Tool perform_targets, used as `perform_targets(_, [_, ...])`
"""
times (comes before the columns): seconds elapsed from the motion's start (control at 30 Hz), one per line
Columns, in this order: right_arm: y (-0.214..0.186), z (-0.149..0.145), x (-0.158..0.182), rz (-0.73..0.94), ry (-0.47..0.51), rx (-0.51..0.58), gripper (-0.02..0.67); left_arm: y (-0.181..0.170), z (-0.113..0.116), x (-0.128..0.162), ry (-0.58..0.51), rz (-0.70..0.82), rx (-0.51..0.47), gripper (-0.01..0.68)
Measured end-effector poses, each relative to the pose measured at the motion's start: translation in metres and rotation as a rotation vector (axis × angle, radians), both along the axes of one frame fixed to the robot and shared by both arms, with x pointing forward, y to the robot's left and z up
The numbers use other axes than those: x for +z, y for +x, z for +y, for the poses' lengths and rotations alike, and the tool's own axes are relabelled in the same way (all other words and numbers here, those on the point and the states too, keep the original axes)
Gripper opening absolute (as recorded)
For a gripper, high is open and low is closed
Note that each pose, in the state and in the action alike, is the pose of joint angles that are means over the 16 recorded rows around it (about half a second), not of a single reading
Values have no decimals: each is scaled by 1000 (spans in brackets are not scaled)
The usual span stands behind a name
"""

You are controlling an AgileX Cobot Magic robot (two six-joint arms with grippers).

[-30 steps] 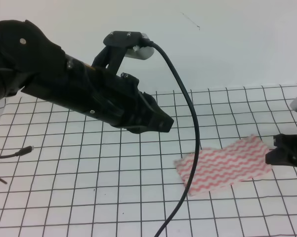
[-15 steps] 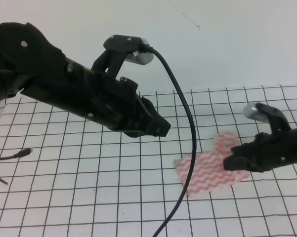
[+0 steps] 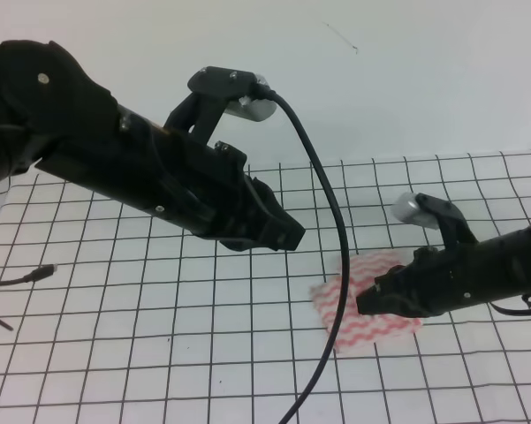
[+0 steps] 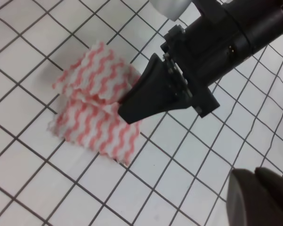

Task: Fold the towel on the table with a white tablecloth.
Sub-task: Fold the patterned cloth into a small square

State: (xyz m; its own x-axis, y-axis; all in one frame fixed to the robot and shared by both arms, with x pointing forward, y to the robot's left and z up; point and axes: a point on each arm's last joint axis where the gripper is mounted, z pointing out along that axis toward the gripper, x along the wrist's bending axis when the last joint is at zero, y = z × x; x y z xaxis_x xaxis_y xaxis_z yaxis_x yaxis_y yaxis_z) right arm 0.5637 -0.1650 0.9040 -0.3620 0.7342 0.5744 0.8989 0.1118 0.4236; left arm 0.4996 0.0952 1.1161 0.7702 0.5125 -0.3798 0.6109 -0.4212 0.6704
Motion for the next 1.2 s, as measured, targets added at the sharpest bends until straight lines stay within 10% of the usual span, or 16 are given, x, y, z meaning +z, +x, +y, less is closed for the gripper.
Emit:
perform_targets(0.83, [-10, 22, -14, 36, 57, 115, 13, 6, -4, -12, 18, 34, -3, 0])
perform_targets(1.2, [-12, 30, -9, 3, 181, 173, 135, 6, -4, -12, 19, 34, -7, 0])
